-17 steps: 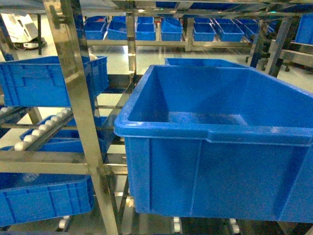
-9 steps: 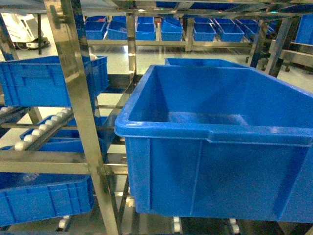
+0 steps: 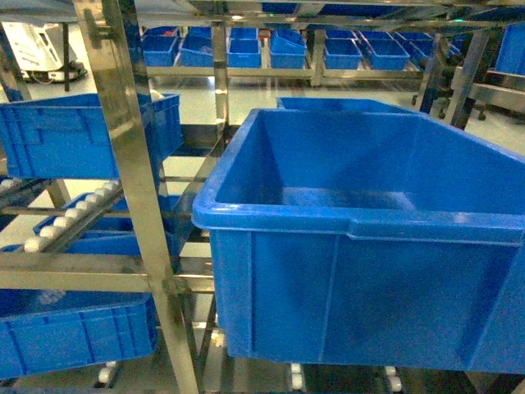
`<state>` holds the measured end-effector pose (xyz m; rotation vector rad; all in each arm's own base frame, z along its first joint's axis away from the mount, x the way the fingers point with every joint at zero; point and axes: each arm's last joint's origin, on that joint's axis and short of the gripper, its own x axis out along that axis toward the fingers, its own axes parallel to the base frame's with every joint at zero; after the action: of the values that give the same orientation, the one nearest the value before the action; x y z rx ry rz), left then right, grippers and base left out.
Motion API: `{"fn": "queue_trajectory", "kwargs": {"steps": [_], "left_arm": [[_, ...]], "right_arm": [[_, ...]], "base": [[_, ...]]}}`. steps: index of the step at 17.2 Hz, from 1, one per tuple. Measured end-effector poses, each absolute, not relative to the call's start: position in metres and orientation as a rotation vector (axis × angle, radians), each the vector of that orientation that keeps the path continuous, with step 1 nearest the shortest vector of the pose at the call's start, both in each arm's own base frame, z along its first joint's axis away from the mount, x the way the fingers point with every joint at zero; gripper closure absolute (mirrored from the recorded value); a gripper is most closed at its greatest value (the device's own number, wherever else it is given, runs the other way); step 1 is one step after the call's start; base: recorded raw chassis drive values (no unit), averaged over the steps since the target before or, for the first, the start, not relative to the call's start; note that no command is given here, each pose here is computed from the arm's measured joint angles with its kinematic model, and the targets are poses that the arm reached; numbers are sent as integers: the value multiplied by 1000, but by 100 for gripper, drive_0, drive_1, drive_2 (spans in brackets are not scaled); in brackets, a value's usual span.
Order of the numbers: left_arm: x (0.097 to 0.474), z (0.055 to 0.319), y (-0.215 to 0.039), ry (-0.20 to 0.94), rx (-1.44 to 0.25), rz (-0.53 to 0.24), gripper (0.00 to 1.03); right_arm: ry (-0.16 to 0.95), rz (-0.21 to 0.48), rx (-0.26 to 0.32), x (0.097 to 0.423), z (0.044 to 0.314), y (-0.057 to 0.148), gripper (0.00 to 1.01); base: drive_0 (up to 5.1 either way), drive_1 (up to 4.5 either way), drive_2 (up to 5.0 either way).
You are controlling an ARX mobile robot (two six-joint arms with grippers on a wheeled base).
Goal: Place magnetic block on left shelf second layer
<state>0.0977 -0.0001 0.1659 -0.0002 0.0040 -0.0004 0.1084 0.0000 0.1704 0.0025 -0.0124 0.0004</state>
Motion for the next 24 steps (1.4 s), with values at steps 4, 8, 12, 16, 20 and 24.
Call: {"fn": "queue_trajectory", "kwargs": {"steps": [4,8,12,16,20,24], "left_arm": [[98,166,0,3,0,0,5],[98,166,0,4,0,0,5],[98,166,0,4,0,0,5],[98,166,0,4,0,0,5],[98,166,0,4,0,0,5],[98,166,0,4,0,0,5]], "right_arm": [[5,0,2,97,166,0,99],[-4,0,2,97,167,0,99],[-5,0,2,97,167,0,82],[-5,0,2,97,167,0,27],[-5,0,2,97,167,0,14],[-5,0,2,97,167,0,3]], "base": [[0,0,0],[0,0,0],[0,0,0],[0,0,0],[0,0,0],[0,0,0]]}}
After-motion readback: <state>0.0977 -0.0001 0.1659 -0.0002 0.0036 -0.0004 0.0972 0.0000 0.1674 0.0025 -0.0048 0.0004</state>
